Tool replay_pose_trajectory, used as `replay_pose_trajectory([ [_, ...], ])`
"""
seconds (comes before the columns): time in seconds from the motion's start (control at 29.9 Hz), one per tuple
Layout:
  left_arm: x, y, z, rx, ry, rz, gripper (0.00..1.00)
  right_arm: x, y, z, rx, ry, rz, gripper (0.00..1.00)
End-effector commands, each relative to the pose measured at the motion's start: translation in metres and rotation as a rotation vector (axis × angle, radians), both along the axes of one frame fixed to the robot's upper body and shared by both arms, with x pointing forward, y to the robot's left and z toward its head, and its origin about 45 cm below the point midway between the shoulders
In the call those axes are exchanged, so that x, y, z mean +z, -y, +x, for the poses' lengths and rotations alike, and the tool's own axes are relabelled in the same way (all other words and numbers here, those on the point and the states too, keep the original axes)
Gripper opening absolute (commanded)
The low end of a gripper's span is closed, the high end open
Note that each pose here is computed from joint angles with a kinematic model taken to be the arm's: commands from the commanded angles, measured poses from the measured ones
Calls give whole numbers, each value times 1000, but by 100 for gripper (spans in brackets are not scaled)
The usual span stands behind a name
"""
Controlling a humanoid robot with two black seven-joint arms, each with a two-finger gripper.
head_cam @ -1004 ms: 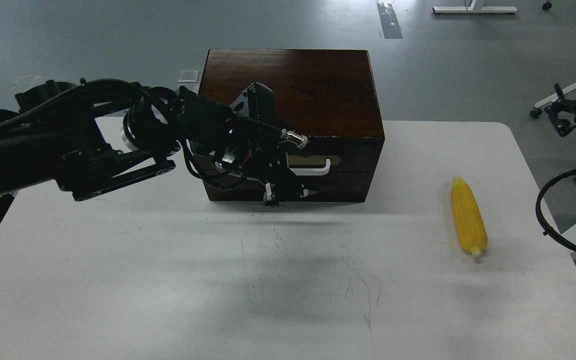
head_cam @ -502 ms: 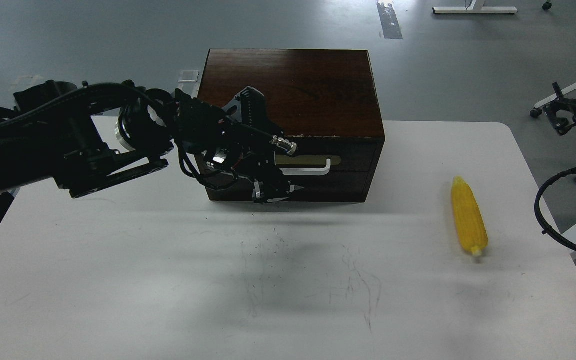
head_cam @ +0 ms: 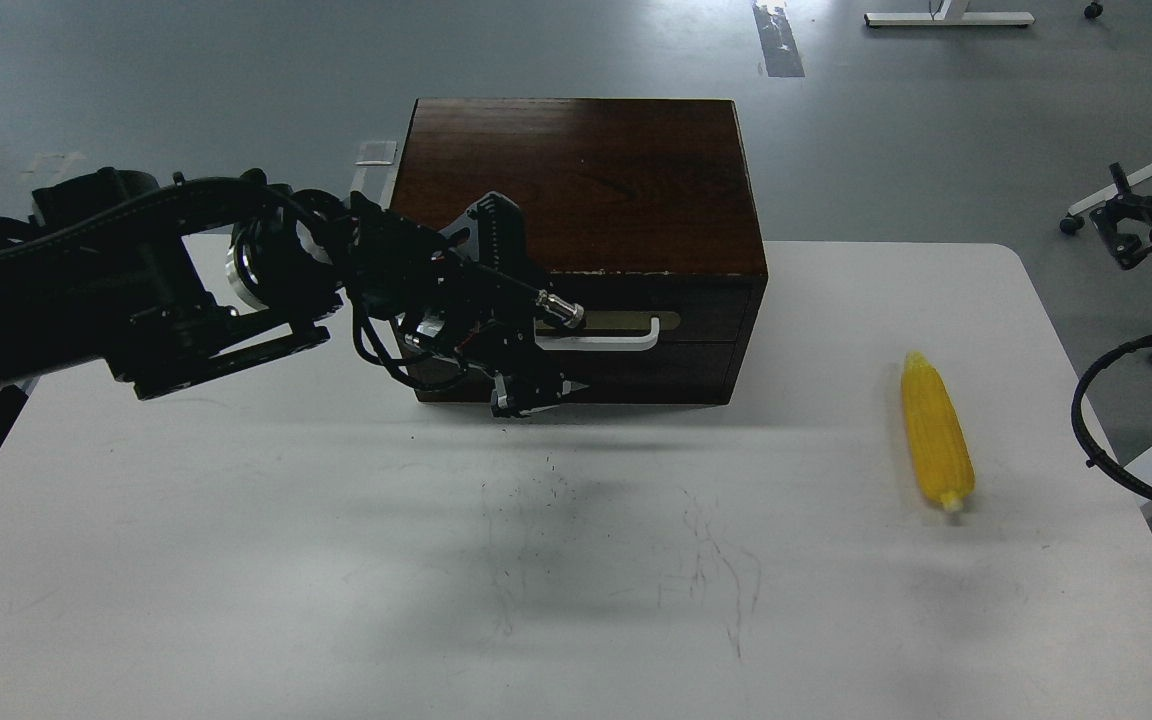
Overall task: Put corn in drawer with both arms
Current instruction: 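Grip the white drawer handle with the left hand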
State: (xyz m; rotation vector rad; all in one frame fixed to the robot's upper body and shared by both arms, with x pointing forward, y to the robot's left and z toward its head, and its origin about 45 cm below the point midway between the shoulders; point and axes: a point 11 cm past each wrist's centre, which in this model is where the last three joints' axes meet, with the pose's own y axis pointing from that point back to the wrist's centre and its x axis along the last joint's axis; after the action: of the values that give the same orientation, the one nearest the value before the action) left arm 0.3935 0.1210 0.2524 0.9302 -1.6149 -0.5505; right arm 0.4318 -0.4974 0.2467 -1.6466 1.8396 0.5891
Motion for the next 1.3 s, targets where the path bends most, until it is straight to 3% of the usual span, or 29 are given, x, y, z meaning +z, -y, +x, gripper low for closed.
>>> replay_pose_trajectory([
  [0.0,2,0,1,-7,9,15,56,-2,-3,1,3,-2,5,100],
  [0.17,6,0,3,-8,18,17,43,-3,-2,0,2,-3,6,100],
  [0.37,0,-3,0,-9,9,33,39,-1,-2,1,2,0,5,100],
  [0.74,1,-1,-2,-18,6,35,39,2,23,-7,-62,-11,-24,100],
  [1.27,1,2,-11,-36,-12,46,39,8,20,-3,-59,7,-18,100],
])
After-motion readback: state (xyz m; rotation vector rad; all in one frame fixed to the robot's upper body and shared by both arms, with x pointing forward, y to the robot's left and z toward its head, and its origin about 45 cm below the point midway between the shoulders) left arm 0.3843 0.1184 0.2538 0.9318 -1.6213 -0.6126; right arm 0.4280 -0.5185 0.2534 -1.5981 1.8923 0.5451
